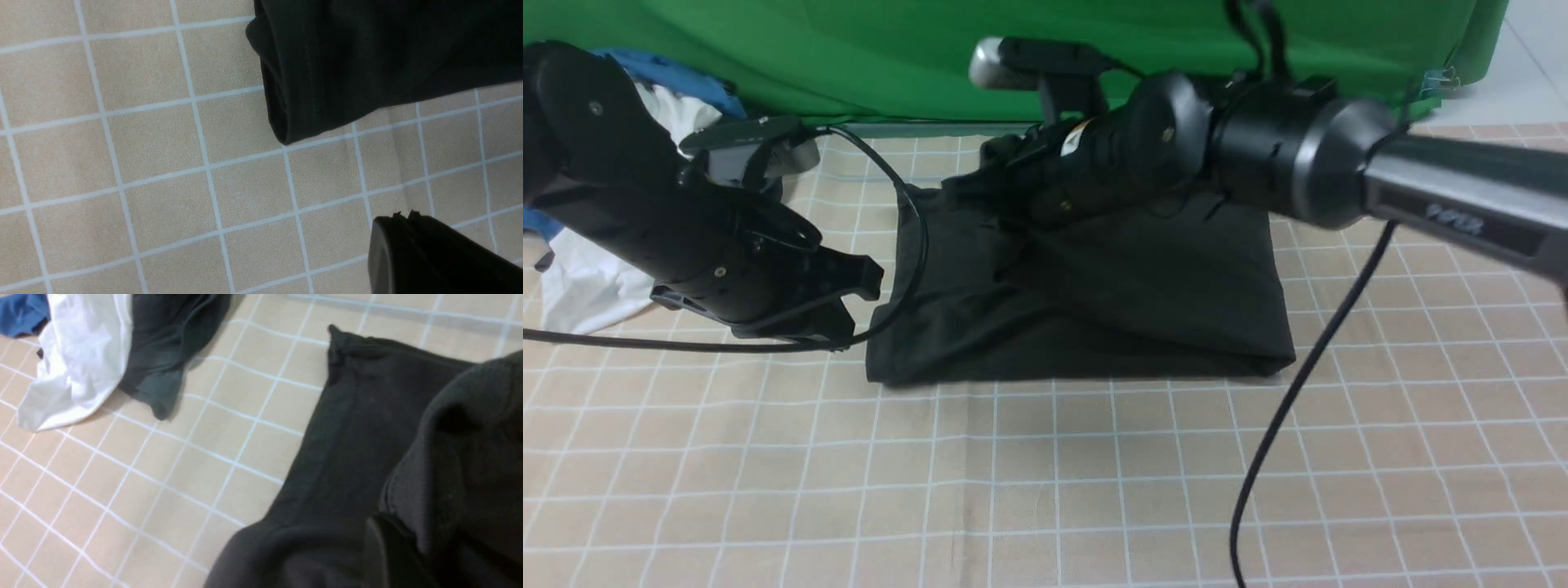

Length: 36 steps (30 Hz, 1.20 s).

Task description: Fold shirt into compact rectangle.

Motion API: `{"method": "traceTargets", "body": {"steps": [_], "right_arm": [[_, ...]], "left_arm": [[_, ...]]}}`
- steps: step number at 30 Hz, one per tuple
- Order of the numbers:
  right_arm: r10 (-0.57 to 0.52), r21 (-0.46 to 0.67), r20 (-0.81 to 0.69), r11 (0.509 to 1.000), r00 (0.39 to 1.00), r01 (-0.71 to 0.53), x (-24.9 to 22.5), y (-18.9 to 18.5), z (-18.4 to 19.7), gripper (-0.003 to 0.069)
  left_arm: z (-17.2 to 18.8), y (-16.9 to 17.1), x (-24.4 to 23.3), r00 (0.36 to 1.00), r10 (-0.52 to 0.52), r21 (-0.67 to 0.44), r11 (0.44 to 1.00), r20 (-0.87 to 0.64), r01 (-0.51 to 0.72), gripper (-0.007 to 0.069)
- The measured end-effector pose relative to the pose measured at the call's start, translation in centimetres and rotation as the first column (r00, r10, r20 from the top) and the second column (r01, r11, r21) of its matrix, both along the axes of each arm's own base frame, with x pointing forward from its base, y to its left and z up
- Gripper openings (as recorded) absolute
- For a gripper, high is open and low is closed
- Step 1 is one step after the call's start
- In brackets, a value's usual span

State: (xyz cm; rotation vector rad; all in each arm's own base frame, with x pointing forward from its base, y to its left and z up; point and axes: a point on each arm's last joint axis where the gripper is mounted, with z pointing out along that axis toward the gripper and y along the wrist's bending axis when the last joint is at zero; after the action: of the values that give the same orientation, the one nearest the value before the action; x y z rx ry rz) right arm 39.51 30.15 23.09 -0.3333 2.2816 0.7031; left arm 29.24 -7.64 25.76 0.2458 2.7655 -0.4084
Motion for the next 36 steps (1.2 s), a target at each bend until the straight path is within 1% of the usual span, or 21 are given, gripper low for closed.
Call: {"method": "traceTargets", "body": {"steps": [6,7,10,11,12,15,16,18,19,21,22,23,25,26,27,28,29,30,32,34,36], "right_arm": [[0.024,0.014,0.004,1.000,1.000,-0.024,-0.7,2.4,-1.5,0.0152],[0.028,0.018,0.008,0.999,1.000,-0.028,-0.8,2.8,-1.7,0.0169],[0.032,0.027,0.006,0.999,0.999,-0.032,-0.7,3.5,-2.1,0.0257],[0.031,0.032,0.005,0.999,1.000,-0.031,-0.7,3.7,-2.1,0.0315],[0.030,0.033,0.004,0.999,1.000,-0.031,-0.7,3.7,-2.0,0.0346],[0.053,0.024,0.002,0.998,0.999,-0.053,-0.6,3.8,-1.3,0.0492],[0.083,0.002,-0.002,0.997,0.997,-0.083,-0.5,3.7,-0.9,0.0524],[0.136,-0.044,-0.006,0.990,0.991,-0.136,-0.2,3.2,0.0,0.0550],[0.171,-0.075,-0.019,0.982,0.985,-0.172,0.2,2.6,1.0,0.0547],[0.195,-0.115,-0.028,0.974,0.980,-0.197,0.8,1.2,2.7,0.0517],[0.195,-0.153,-0.027,0.968,0.980,-0.197,1.5,-0.5,4.2,0.0461],[0.193,-0.172,-0.025,0.966,0.981,-0.194,1.7,-1.4,5.1,0.0428],[0.177,-0.247,-0.017,0.953,0.984,-0.176,2.4,-4.5,7.7,0.0278],[0.171,-0.260,-0.016,0.951,0.985,-0.169,2.5,-5.2,8.2,0.0243],[0.152,-0.294,-0.020,0.944,0.988,-0.151,2.7,-6.8,9.2,0.0159],[0.128,-0.331,-0.040,0.934,0.991,-0.134,2.8,-8.7,10.0,0.0094],[0.098,-0.356,-0.063,0.927,0.993,-0.114,3.0,-10.6,10.6,0.0055],[0.094,-0.360,-0.069,0.926,0.993,-0.113,3.0,-10.9,10.6,0.0051],[0.049,-0.395,-0.147,0.913,0.988,-0.104,3.3,-13.7,10.3,0.0039],[0.023,-0.408,-0.184,0.908,0.983,-0.098,3.5,-14.9,9.6,0.0039],[0.007,-0.416,-0.221,0.904,0.975,-0.100,3.5,-15.6,8.7,0.0038]], "left_arm": [[0.0,0.0,0.1,1.000,0.003,0.000,1.000,0.008,-0.003,0.0018],[0.0,0.0,0.1,1.000,0.003,-0.001,1.000,0.008,-0.003,0.0018],[-0.1,0.0,0.0,1.000,0.003,0.000,1.000,0.006,-0.003,0.0018],[-0.1,0.0,0.0,1.000,0.004,0.000,1.000,0.007,-0.004,0.0018],[-0.1,0.0,0.0,1.000,0.004,0.000,1.000,0.007,-0.004,0.0018],[-0.1,0.0,0.0,1.000,0.004,0.000,1.000,0.007,-0.004,0.0018],[-0.1,0.0,0.0,1.000,0.004,-0.001,1.000,0.006,-0.004,0.0018],[-0.1,0.0,0.0,1.000,0.004,-0.001,1.000,0.006,-0.004,0.0018],[-0.1,0.0,0.0,1.000,0.004,-0.001,1.000,0.006,-0.004,0.0018],[-0.1,0.0,0.1,1.000,0.004,-0.003,1.000,0.009,-0.004,0.0018],[0.0,0.0,0.1,1.000,0.009,-0.010,1.000,0.015,-0.008,0.0018],[0.0,-0.1,0.2,1.000,0.013,-0.016,1.000,0.021,-0.013,0.0018],[0.5,-0.3,0.6,0.999,0.028,-0.043,0.999,0.043,-0.026,0.0018],[0.7,-0.4,0.8,0.998,0.030,-0.050,0.998,0.052,-0.027,0.0018],[1.1,-0.5,1.2,0.997,0.030,-0.064,0.998,0.068,-0.026,0.0018],[1.6,-0.8,1.9,0.996,0.027,-0.082,0.996,0.084,-0.021,0.0018],[1.9,-1.1,2.7,0.995,0.025,-0.094,0.995,0.096,-0.015,0.0018],[2.2,-1.1,2.9,0.994,0.024,-0.098,0.995,0.105,-0.013,0.0018],[2.4,-2.4,4.9,0.993,-0.015,-0.099,0.995,0.114,0.026,0.0018],[2.3,-3.7,6.2,0.993,-0.050,-0.101,0.993,0.105,0.061,0.0018],[1.4,-5.3,7.3,0.992,-0.094,-0.091,0.991,0.089,0.102,0.0018]]}}
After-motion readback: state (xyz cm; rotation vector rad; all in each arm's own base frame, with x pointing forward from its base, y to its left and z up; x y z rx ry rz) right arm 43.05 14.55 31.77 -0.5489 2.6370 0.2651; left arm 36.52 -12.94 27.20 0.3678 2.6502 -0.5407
